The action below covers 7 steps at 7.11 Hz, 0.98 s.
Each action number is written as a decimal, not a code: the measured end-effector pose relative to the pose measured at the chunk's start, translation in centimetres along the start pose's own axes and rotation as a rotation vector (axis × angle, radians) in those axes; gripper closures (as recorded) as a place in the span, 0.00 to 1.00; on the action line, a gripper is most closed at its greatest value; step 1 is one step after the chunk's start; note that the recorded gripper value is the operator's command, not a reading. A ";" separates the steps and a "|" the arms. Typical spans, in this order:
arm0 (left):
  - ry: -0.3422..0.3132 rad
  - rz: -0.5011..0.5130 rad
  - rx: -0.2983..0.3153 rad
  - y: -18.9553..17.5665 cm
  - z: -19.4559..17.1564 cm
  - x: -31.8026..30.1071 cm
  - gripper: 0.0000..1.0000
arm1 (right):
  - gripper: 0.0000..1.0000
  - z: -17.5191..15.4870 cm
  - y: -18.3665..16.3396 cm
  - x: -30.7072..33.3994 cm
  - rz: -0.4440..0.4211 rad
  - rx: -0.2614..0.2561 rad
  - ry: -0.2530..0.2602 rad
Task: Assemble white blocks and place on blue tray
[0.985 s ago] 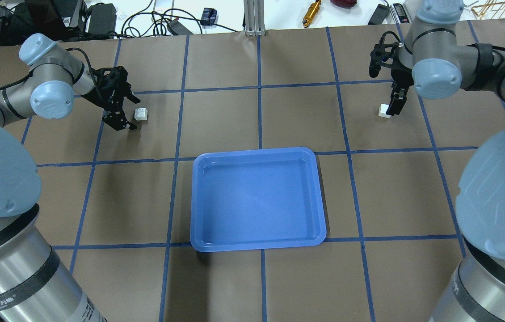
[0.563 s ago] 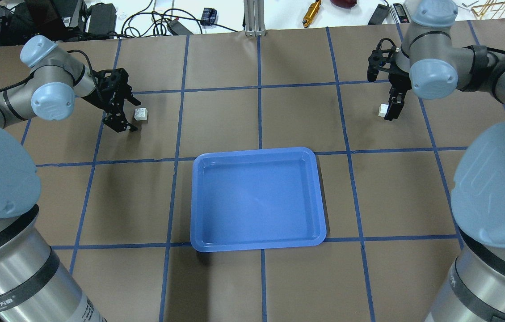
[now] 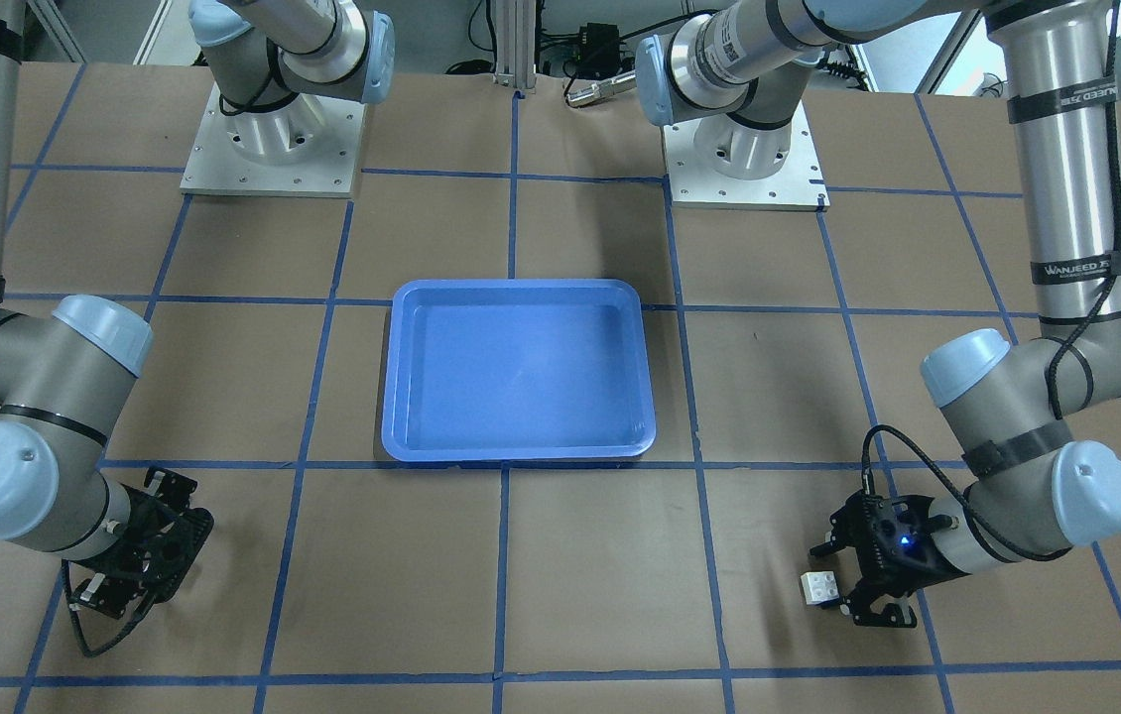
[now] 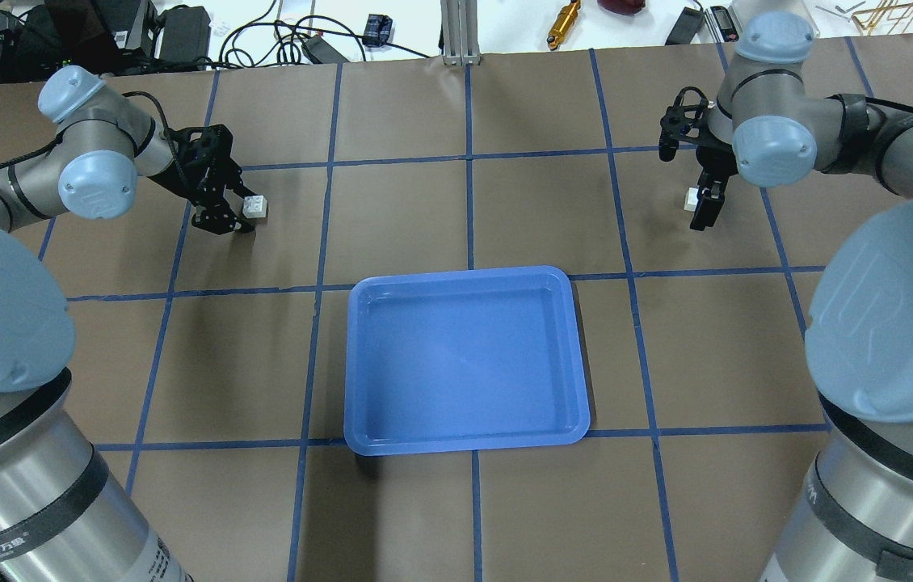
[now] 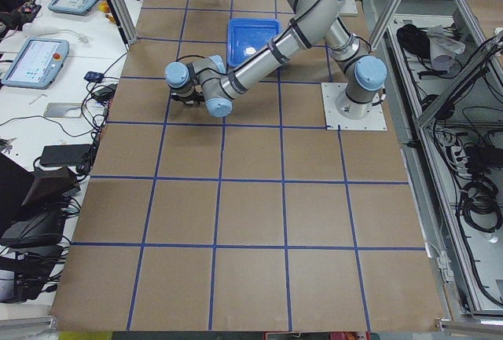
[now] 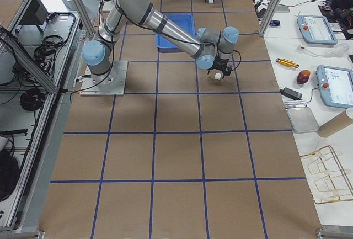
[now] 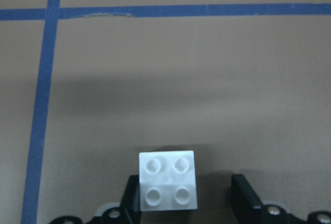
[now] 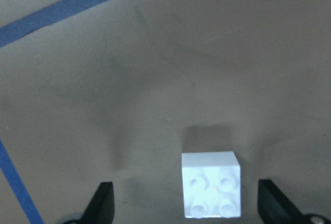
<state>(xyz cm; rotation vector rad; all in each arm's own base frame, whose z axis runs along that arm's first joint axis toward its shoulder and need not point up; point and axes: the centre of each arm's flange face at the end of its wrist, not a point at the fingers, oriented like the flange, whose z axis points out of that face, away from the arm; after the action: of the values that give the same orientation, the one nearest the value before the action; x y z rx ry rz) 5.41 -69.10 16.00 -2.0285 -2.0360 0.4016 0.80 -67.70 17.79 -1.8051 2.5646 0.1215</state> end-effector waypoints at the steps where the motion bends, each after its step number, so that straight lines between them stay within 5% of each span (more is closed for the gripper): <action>1: 0.000 0.000 0.000 0.0 0.1 0.0 0.87 | 1.00 0.2 0.0 0.0 0.000 -0.004 -0.004; 2: 0.000 0.001 0.000 0.0 0.0 0.0 1.00 | 1.00 0.2 0.1 0.0 -0.001 -0.010 -0.004; 7: -0.044 0.003 0.023 -2.2 -3.0 0.0 1.00 | 1.00 -3.1 -1.0 0.1 -0.037 -0.011 -0.004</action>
<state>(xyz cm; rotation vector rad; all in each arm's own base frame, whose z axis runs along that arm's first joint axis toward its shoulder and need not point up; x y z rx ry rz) 4.45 -69.01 19.56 -2.0267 -2.0450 0.4716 1.82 -68.32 20.85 -1.8528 2.5313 0.1397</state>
